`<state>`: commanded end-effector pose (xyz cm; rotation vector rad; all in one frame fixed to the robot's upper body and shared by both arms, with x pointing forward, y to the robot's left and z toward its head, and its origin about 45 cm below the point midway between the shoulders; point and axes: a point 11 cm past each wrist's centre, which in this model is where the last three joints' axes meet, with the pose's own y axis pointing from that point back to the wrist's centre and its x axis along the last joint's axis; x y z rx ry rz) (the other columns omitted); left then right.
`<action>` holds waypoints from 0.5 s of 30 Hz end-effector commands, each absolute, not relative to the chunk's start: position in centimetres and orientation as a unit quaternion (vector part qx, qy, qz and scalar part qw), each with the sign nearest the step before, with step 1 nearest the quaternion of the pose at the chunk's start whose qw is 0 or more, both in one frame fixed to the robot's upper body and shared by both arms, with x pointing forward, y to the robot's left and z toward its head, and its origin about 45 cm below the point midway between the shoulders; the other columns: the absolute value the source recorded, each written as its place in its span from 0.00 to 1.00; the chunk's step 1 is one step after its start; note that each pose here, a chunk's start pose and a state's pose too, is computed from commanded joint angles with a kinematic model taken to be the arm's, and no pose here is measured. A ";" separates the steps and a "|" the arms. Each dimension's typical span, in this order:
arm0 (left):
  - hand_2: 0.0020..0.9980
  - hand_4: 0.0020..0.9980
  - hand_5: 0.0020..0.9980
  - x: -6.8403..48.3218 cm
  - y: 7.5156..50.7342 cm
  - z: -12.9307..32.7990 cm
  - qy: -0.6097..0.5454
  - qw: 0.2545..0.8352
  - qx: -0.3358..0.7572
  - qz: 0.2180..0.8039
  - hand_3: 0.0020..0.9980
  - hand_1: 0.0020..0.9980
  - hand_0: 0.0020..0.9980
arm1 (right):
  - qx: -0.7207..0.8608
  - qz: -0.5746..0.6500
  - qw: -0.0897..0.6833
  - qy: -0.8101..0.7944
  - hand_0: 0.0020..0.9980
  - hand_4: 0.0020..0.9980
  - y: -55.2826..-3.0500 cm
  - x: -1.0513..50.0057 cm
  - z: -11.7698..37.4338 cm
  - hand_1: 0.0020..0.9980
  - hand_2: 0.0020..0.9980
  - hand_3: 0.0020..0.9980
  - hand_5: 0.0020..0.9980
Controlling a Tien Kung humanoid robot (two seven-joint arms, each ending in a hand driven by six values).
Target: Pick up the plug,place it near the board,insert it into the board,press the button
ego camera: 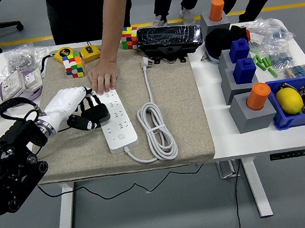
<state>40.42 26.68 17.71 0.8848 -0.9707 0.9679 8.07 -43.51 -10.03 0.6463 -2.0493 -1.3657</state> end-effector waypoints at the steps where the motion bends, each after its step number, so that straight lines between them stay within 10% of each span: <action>1: 0.33 0.86 0.00 40.4 26.7 17.7 -0.433 0.686 0.395 0.432 0.47 0.27 0.25 | 0.243 -0.513 0.293 -0.770 0.78 1.00 -43.5 8.1 -10.0 0.73 0.73 0.76 1.00; 15: 0.33 0.86 0.00 40.1 26.7 17.2 -0.430 0.688 0.400 0.426 0.47 0.27 0.25 | 0.241 -0.514 0.295 -0.769 0.78 1.00 -43.5 7.9 -10.1 0.73 0.73 0.76 1.00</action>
